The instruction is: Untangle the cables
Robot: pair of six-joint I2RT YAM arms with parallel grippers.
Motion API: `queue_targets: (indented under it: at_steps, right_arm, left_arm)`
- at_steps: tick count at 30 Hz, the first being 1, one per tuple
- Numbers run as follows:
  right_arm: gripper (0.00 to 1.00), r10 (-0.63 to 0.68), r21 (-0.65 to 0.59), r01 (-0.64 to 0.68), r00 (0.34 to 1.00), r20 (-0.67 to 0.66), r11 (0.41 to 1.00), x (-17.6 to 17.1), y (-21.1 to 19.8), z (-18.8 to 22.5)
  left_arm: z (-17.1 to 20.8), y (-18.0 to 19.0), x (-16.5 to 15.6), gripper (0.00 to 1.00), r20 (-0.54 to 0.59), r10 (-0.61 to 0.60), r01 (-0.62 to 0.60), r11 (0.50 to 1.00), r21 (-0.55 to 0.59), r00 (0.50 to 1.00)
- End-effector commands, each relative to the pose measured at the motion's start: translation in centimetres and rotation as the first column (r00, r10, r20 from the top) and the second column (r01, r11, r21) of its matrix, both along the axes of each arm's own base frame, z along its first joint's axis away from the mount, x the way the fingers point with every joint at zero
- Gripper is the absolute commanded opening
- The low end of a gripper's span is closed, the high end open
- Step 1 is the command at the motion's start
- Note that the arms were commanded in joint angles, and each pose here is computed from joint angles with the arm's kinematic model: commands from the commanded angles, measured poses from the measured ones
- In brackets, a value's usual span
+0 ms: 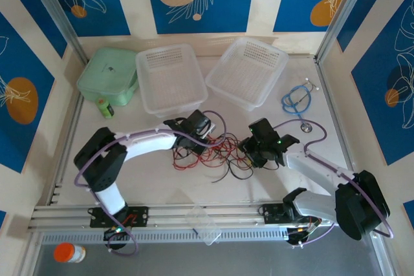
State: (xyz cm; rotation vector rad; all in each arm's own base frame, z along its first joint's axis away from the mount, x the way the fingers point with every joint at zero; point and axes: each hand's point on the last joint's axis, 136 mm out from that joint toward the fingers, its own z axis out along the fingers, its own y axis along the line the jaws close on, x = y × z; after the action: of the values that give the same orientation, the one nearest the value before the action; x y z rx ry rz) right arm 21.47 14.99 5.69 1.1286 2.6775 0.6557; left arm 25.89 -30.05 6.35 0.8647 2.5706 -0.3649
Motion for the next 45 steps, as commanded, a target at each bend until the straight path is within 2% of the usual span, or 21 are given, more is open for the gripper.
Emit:
queue_targets:
  at_steps: [1, 5, 11, 14, 15, 16, 18, 21, 25, 27, 30, 33, 36, 42, 43, 45]
  right_arm:
    - [0.32, 0.036, -0.038, -0.036, 0.999, 0.001, 0.999, 1.0, -0.8, -0.7]
    - [0.00, 0.128, -0.114, -0.125, 0.992, 0.018, 0.986, 2.7, -1.8, -0.8]
    - [0.00, 0.226, -0.272, -0.216, 0.974, 0.007, 0.938, 3.8, -4.2, 0.2]
    - [0.00, 0.272, -0.281, -0.260, 0.962, 0.006, 0.924, 3.4, -4.5, 1.2]
    - [0.03, 0.291, -0.258, -0.278, 0.957, 0.013, 0.925, 3.1, -4.0, 1.8]
    - [0.11, 0.304, -0.229, -0.294, 0.952, 0.011, 0.928, 2.6, -3.5, 2.2]
    - [0.35, 0.321, -0.161, -0.317, 0.947, 0.000, 0.935, 1.2, -2.3, 3.0]
    - [0.62, 0.327, -0.068, -0.329, 0.944, -0.043, 0.942, -1.4, -0.7, 3.0]
    - [0.86, 0.303, 0.030, -0.302, 0.950, -0.075, 0.953, -4.1, 1.2, 2.5]
    - [0.90, 0.287, 0.057, -0.283, 0.954, -0.089, 0.958, -5.3, 1.9, 2.3]
    - [0.91, 0.256, 0.048, -0.253, 0.962, -0.089, 0.966, -5.8, 2.3, 1.9]
    - [0.88, 0.232, 0.031, -0.230, 0.969, -0.085, 0.973, -5.3, 2.6, 1.1]
    - [0.80, 0.212, -0.009, -0.213, 0.975, -0.068, 0.977, -4.0, 2.6, 0.5]
    - [0.53, 0.213, -0.116, -0.218, 0.975, -0.054, 0.969, -1.3, 2.6, -0.8]
    - [0.47, 0.214, -0.135, -0.219, 0.976, -0.050, 0.966, -0.9, 2.4, -1.0]
    - [0.30, 0.218, -0.196, -0.221, 0.975, -0.036, 0.955, 0.0, 1.8, -1.1]
  left_arm:
    - [4.3, 0.7, 0.3, 0.00, 0.085, 0.037, -0.033, 0.998, -0.047, 0.996]
    - [6.1, 2.4, 0.4, 0.00, 0.132, 0.061, -0.057, 0.998, -0.034, 0.989]
    - [4.9, 4.4, 0.5, 0.00, 0.126, 0.094, -0.096, 0.995, 0.010, 0.988]
    - [4.5, 4.5, 0.4, 0.00, 0.115, 0.102, -0.104, 0.995, 0.010, 0.988]
    - [4.5, 4.4, 0.4, 0.00, 0.111, 0.103, -0.104, 0.995, 0.002, 0.988]
    - [4.6, 4.3, 0.3, 0.00, 0.107, 0.104, -0.104, 0.995, -0.006, 0.989]
    - [4.7, 4.0, 0.4, 0.00, 0.106, 0.107, -0.105, 0.994, -0.020, 0.989]
    - [4.8, 3.9, 0.7, 0.00, 0.112, 0.114, -0.112, 0.993, -0.025, 0.987]
    - [5.0, 3.8, 0.8, 0.00, 0.114, 0.122, -0.120, 0.992, -0.030, 0.986]
    - [5.0, 3.8, 0.8, 0.00, 0.113, 0.122, -0.120, 0.992, -0.029, 0.986]
    - [4.9, 3.9, 0.7, 0.00, 0.112, 0.126, -0.124, 0.992, -0.032, 0.986]
    - [4.9, 3.9, 0.7, 0.00, 0.110, 0.130, -0.126, 0.991, -0.038, 0.985]
    - [4.9, 3.9, 0.6, 0.00, 0.107, 0.135, -0.130, 0.990, -0.046, 0.985]
    - [4.4, 4.4, 0.1, 0.00, 0.100, 0.141, -0.137, 0.990, -0.040, 0.985]
    - [4.4, 4.6, 0.0, 0.00, 0.099, 0.141, -0.139, 0.990, -0.036, 0.985]
    - [3.9, 5.1, -0.4, 0.00, 0.088, 0.148, -0.146, 0.989, -0.022, 0.985]
